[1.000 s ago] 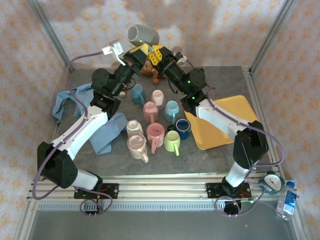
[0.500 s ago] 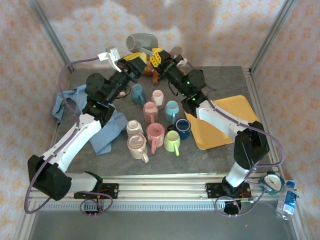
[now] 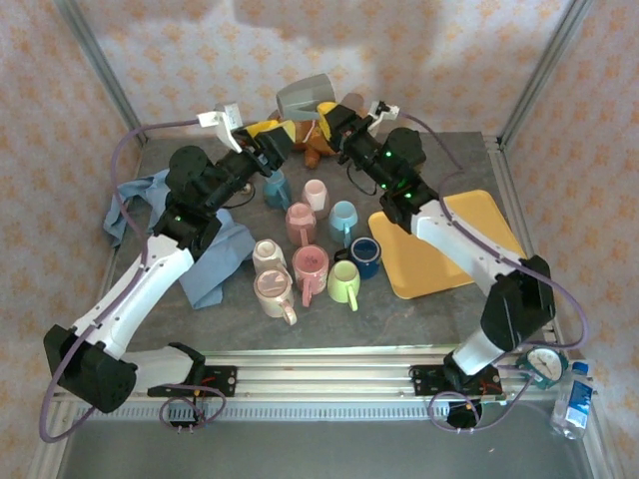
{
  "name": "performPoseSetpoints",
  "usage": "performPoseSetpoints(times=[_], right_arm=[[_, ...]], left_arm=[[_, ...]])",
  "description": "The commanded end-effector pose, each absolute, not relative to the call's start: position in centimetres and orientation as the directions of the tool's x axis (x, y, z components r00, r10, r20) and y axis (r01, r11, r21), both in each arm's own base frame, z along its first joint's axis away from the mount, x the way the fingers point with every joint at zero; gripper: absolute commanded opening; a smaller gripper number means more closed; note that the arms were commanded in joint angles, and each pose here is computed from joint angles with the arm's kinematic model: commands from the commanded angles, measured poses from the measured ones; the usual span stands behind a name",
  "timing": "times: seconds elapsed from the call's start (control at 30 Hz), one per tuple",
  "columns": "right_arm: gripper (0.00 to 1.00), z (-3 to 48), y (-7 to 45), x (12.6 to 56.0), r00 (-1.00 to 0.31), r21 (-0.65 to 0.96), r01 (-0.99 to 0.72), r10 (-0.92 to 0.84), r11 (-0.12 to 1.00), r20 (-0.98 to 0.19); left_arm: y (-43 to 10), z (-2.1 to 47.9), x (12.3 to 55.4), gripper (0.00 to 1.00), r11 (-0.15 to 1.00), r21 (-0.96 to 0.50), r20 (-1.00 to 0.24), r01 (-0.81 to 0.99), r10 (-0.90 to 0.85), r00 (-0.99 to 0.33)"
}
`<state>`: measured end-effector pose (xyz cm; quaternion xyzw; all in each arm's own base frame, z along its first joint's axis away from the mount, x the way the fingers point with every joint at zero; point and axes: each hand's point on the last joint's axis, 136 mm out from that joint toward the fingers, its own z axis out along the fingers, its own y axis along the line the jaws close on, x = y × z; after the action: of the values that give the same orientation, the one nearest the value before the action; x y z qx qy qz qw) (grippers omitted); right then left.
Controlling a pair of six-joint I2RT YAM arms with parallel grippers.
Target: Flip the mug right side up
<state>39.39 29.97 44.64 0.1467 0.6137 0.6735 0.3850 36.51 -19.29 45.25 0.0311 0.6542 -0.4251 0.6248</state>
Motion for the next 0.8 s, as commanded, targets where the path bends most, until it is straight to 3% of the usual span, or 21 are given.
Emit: performPoseSetpoints(times=[0.0, 0.2, 0.3, 0.5, 0.77], right_arm=[[0.0, 47.9, 28.3, 36.7, -0.489, 0.772, -0.568, 0.637, 0.286, -0.596], [0.0, 44.6, 26.1, 36.1, -0.349, 0.541, -0.563, 0.414, 0.625, -0.841], [0.0, 42.7, 24.8, 35.9, -0.301, 0.404, -0.542, 0.279, 0.737, -0.912], [0.0, 39.5, 21.7, 35.8, -0.199, 0.179, -0.467, 0.095, 0.866, -0.975], [0.0, 34.0, 18.5, 36.7, -0.194, -0.015, -0.378, -0.094, 0.926, -0.976]], left_arm=[[-18.1, 45.1, 35.7, 0.63, 0.699, -0.477, -0.877, 0.533, -0.42, -0.234], [-17.2, 43.3, 35.8, 0.7, 0.756, -0.459, -0.888, 0.467, -0.363, -0.284], [-17.3, 42.2, 35.9, 0.73, 0.775, -0.44, -0.891, 0.453, -0.313, -0.33], [-17.7, 40.2, 36.0, 0.75, 0.803, -0.382, -0.897, 0.458, -0.203, -0.393], [-19.4, 37.5, 36.6, 0.75, 0.775, -0.357, -0.889, 0.522, -0.11, -0.445]])
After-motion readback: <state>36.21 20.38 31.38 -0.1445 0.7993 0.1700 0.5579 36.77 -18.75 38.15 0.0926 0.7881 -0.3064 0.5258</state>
